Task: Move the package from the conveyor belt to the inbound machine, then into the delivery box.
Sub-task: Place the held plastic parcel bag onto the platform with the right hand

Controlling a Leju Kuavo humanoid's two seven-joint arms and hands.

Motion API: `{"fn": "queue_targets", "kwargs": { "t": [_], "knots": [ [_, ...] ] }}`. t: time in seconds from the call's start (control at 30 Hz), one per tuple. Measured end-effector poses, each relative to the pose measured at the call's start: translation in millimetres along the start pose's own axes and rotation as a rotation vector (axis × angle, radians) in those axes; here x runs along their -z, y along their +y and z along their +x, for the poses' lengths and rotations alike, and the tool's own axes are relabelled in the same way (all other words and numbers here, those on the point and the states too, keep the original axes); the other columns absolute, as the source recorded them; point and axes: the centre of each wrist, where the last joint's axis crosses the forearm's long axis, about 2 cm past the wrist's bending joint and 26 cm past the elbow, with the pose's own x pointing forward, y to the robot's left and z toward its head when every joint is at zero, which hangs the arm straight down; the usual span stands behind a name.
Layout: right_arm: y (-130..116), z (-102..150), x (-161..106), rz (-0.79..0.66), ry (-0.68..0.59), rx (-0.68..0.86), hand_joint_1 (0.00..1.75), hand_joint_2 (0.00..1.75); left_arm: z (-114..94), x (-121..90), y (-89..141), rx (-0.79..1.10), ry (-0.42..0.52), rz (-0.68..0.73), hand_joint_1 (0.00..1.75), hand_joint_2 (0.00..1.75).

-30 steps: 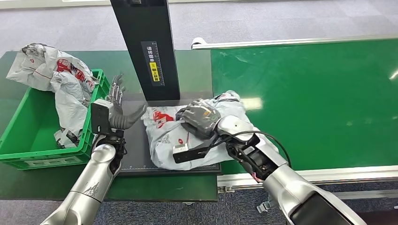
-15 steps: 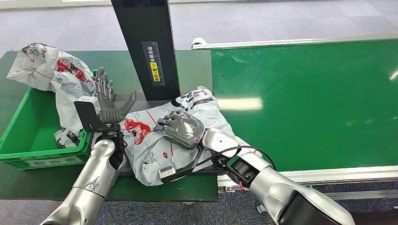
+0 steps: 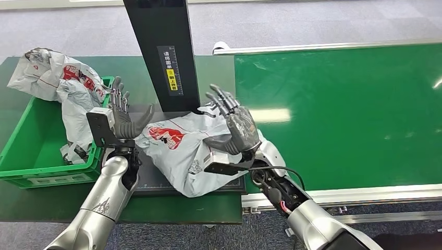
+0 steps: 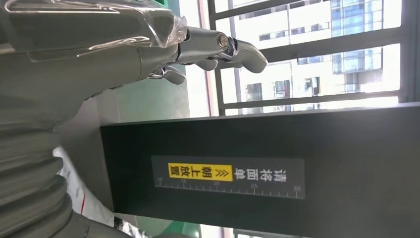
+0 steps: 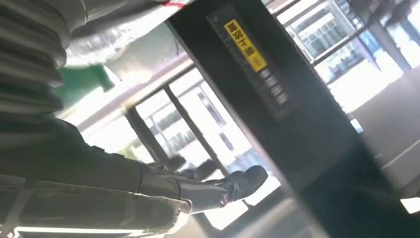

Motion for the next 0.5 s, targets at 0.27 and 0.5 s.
{"fn": "queue_targets", "kwargs": {
  "t": [0.27, 0.5],
  "knots": [
    [-13.7, -4.2, -6.0, -0.149, 0.221, 0.541, 0.0, 1.75, -6.0, -14.2, 10.5, 0.061, 0.008, -0.005, 0.0, 1.75],
    [-26.5, -14.8, -11.2, -0.033, 0.285, 0.647, 0.0, 1.75, -7.4, -22.8, 15.8, 0.18, -0.012, -0.071, 0.0, 1.75]
  ]
}}
